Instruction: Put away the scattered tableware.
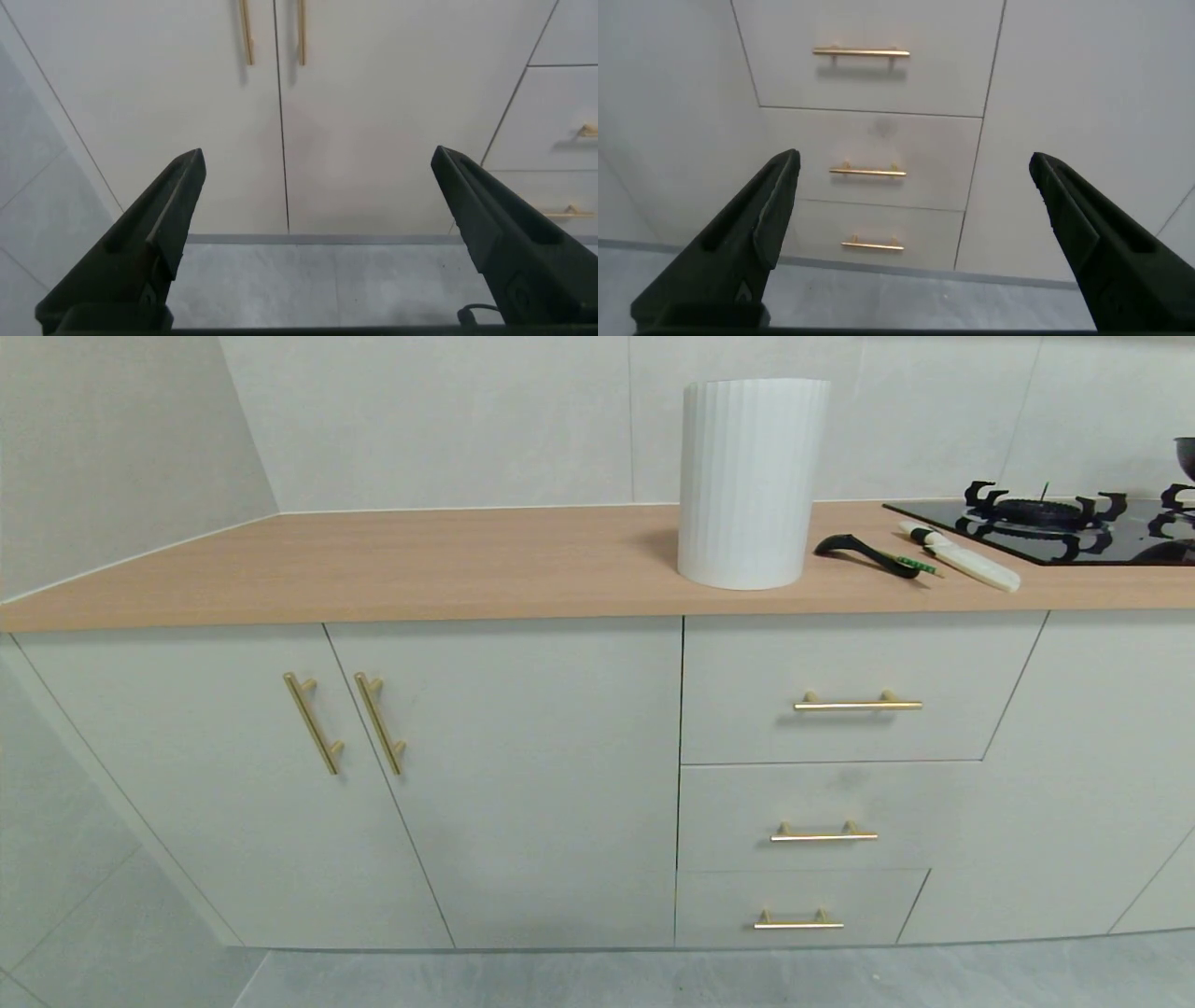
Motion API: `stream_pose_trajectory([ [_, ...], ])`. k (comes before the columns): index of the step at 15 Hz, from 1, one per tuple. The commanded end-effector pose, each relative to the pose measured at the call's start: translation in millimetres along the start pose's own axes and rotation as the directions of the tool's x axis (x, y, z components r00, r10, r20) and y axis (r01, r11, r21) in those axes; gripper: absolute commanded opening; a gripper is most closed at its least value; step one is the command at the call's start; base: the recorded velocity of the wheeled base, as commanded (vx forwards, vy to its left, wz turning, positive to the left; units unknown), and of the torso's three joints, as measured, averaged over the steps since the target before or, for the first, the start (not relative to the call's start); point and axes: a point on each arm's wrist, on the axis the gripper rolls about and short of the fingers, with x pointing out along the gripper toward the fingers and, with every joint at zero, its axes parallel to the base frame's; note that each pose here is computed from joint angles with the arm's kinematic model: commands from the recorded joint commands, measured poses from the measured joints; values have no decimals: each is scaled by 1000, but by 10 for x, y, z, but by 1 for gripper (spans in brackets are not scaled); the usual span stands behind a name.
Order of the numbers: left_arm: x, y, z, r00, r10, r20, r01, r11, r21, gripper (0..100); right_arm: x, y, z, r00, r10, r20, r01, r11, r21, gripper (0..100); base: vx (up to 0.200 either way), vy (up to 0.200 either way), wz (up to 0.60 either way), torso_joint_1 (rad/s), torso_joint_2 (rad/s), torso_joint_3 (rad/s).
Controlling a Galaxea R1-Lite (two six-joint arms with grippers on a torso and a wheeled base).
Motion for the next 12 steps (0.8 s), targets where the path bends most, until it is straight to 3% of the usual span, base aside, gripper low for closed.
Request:
stream_pose_trajectory([
  [1, 0, 0, -1, 1000, 0, 0, 0, 1000, 0, 100, 396, -20, 246, 976, 54, -209, -51, 998, 21, 100, 0, 0, 0, 0, 0, 0],
  [3, 0, 0, -1, 1000, 0, 0, 0, 1000, 0, 100, 544, -16, 299, 958, 81, -274, -76, 997, 27, 100, 0, 0, 0, 0, 0, 0],
  [4, 0, 0, -1, 1000, 0, 0, 0, 1000, 0, 100, 708, 0, 292, 928, 136, -346, -128, 991, 45, 100, 0, 0, 0, 0, 0, 0],
  [7, 0, 0, -1, 1000, 0, 0, 0, 1000, 0, 100, 1162, 18, 252, 868, 187, -460, -176, 982, 68, 100, 0, 0, 0, 0, 0, 0],
  [8, 0, 0, -1, 1000, 0, 0, 0, 1000, 0, 100, 1195, 16, 251, 866, 186, -465, -174, 982, 69, 100, 0, 0, 0, 0, 0, 0],
  [9, 0, 0, -1, 1000, 2, 0, -2, 1000, 0, 100, 1575, 21, 236, 845, 186, -502, -170, 982, 77, 100, 0, 0, 0, 0, 0, 0],
  [12, 0, 0, -1, 1000, 0, 0, 0, 1000, 0, 100, 2090, 77, 177, 844, 257, -471, -241, 966, 95, 100, 0, 0, 0, 0, 0, 0],
])
